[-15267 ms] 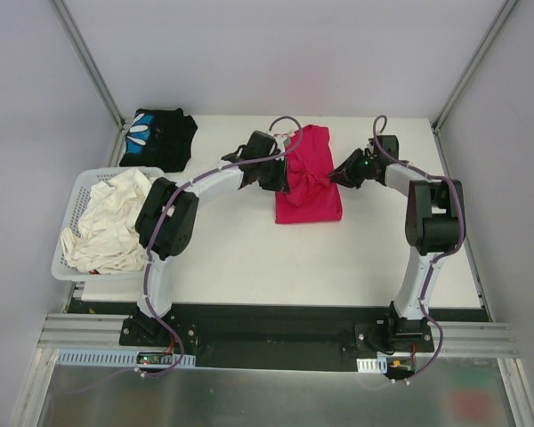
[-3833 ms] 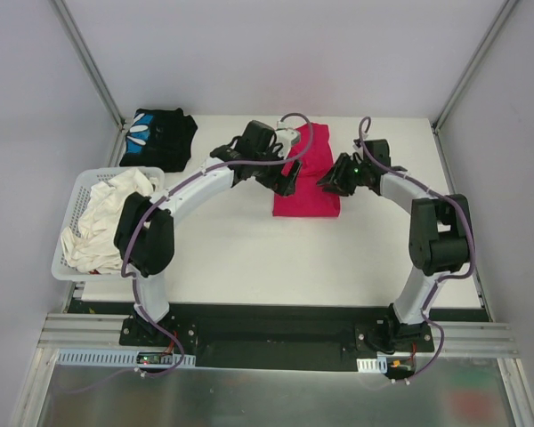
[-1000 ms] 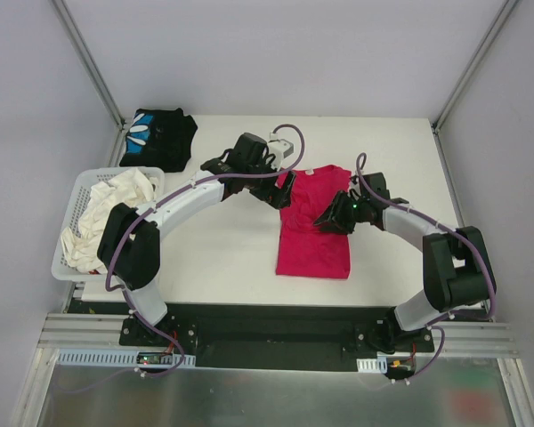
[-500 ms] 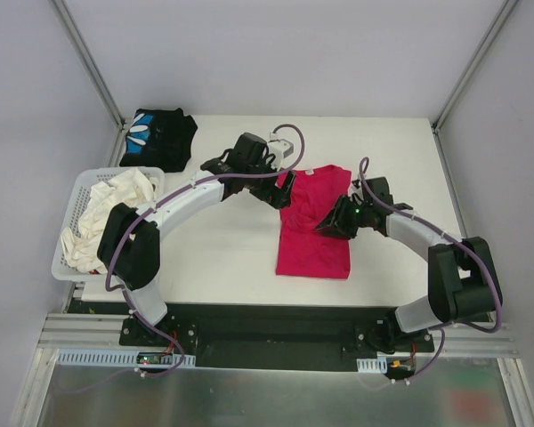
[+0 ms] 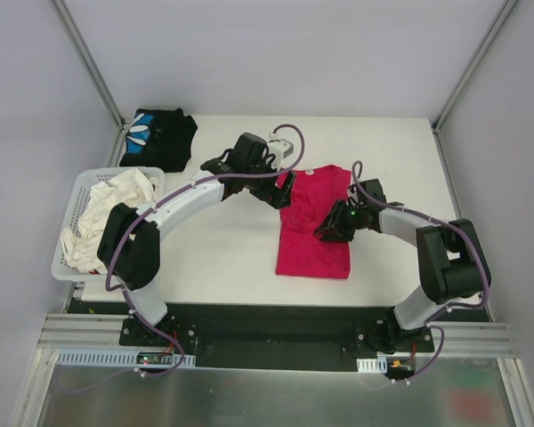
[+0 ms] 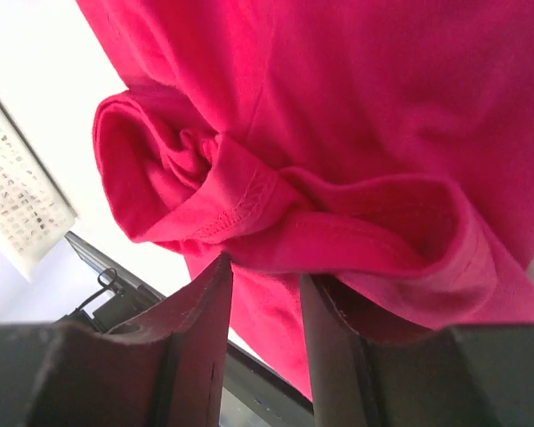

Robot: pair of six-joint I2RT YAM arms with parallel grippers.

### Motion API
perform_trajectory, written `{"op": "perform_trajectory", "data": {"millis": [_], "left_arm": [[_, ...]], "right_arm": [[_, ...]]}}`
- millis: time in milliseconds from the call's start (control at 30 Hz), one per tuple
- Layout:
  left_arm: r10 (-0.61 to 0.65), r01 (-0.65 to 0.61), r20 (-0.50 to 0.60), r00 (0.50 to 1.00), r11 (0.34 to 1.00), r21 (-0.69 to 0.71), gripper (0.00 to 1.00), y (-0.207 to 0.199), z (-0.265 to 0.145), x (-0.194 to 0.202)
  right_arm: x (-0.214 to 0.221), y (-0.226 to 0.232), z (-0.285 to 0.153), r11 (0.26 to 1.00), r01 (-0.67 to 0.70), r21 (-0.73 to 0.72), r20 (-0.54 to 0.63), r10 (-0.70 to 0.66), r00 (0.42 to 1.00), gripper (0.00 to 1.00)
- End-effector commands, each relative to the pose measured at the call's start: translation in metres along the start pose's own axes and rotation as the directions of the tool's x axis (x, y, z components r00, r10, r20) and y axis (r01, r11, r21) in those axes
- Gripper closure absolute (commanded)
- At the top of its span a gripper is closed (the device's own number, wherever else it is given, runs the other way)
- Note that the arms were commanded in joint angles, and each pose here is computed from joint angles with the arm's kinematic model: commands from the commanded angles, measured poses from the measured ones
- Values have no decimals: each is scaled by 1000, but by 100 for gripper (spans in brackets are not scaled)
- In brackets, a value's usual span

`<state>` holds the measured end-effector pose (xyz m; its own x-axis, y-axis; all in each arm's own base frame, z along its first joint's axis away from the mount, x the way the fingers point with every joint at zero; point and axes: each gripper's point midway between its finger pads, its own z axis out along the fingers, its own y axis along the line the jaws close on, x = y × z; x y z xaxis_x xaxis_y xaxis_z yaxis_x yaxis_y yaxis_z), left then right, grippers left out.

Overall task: Fold and stack the t-shirts
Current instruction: Fold the folded rectangular tshirt in 1/3 of the way

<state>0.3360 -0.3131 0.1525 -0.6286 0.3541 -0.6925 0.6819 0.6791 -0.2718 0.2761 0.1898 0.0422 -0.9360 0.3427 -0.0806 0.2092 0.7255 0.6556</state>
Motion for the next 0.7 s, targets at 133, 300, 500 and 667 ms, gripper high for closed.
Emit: {"op": "perform_trajectory", "data": {"millis": [133, 300, 500, 667], "left_arm": [[22, -22, 53, 998, 1000, 8, 9, -5, -11, -16], [22, -22, 48, 999, 1000, 7, 8, -4, -11, -14], [17, -18, 38, 999, 1000, 14, 8, -5, -8, -10], [15, -16, 31, 999, 1000, 22, 8, -5, -5, -9]], "right_arm": [[-30, 25, 10, 997, 59, -59, 38, -57, 998, 62], [-38, 31, 11, 996, 69, -63, 47, -66, 997, 62], [-45, 34, 6, 995, 67, -72, 59, -63, 996, 62], [-51, 28, 9, 997, 53, -63, 59, -49, 997, 62]]}}
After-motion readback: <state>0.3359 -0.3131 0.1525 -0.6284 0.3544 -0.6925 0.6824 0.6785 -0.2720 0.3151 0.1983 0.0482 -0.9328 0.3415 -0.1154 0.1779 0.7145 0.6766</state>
